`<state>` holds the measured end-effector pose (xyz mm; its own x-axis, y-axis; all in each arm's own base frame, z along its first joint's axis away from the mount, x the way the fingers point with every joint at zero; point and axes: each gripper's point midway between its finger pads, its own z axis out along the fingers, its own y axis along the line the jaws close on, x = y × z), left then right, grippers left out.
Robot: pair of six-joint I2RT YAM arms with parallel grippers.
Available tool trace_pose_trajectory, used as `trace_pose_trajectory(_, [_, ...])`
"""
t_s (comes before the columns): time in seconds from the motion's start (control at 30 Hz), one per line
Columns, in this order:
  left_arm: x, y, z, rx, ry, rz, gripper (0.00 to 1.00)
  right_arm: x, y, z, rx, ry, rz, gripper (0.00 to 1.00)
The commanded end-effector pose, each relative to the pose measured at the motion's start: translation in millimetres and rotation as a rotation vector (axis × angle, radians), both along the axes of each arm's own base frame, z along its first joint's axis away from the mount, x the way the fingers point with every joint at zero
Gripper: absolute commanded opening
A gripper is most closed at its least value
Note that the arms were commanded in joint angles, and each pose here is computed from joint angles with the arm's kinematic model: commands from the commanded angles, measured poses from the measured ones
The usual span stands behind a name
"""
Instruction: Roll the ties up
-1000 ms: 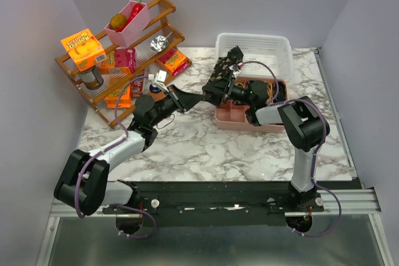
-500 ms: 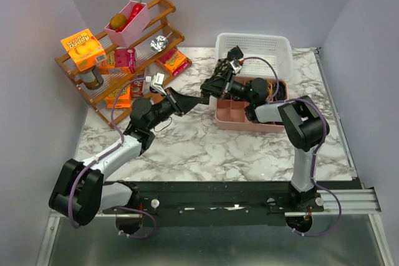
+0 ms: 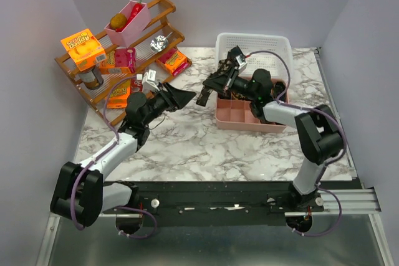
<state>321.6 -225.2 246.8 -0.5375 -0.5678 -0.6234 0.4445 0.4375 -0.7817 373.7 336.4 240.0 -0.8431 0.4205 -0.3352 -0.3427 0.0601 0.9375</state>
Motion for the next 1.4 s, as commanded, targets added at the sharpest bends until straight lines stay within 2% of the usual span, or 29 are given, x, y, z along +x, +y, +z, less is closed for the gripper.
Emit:
trace_pose_trajectory(0.0, [13.8, 0.4, 26.1, -0.008, -0.055, 0.013, 0.87, 15.1, -25.3, 6.2, -0.219, -0.082, -0.207, 0.01])
trace_pose_trajectory(0.1, [20.0, -5.8, 31.3, -0.033, -0.066, -0.008, 0.90, 17.7, -45.5, 21.0, -0.262, -0.103, -0.333, 0.01])
trace_pose_trajectory(0.13, [20.0, -8.7, 44.5, -0.079, -0.091, -0.027, 0.90, 18.7, -50.7, 24.8, -0.269, -0.106, -0.365, 0.01])
trace_pose_trajectory(0.17, [23.4, -12.5, 39.6, -0.098, -0.073, -0.040, 0.90, 16.9, -55.7, 20.0, -0.276, -0.093, -0.388, 0.01])
trace_pose_trajectory(0.23, [23.0, -17.7, 58.3, -0.182, -0.104, -0.077, 0.90, 18.0, -70.3, 38.0, -0.244, -0.114, -0.482, 0.01])
trace_pose_trajectory(0.3, [29.4, -22.1, 56.6, -0.217, -0.092, -0.093, 0.90, 18.1, -81.8, 39.4, -0.228, -0.098, -0.549, 0.01])
trace_pose_trajectory(0.4, [27.9, -28.2, 69.6, -0.287, -0.126, -0.136, 0.90, 16.5, -89.7, 49.0, -0.208, -0.100, -0.591, 0.01])
trace_pose_trajectory(0.53, [23.7, -45.4, 81.5, -0.305, -0.159, -0.187, 0.90, 16.1, -89.3, 50.7, -0.191, -0.093, -0.590, 0.01])
trace_pose_trajectory(0.83, [29.7, -61.9, 56.4, -0.313, -0.060, -0.192, 0.86, 13.2, -84.3, 56.6, -0.151, -0.093, -0.561, 0.01])
trace_pose_trajectory(1.0, [31.4, -72.7, 44.9, -0.336, -0.012, -0.229, 0.81, 11.6, -82.5, 58.8, -0.137, -0.097, -0.549, 0.01])
trace_pose_trajectory(1.23, [21.7, -87.9, 56.0, -0.378, -0.047, -0.297, 0.75, 11.0, -81.5, 54.8, -0.136, -0.087, -0.542, 0.01])
trace_pose_trajectory(1.33, [20.6, -93.2, 55.4, -0.381, -0.038, -0.304, 0.71, 11.9, -81.3, 52.6, -0.138, -0.079, -0.543, 0.01])
trace_pose_trajectory(1.37, [19.7, -95.9, 52.5, -0.381, -0.029, -0.309, 0.67, 12.1, -80.9, 53.0, -0.137, -0.081, -0.541, 0.01])
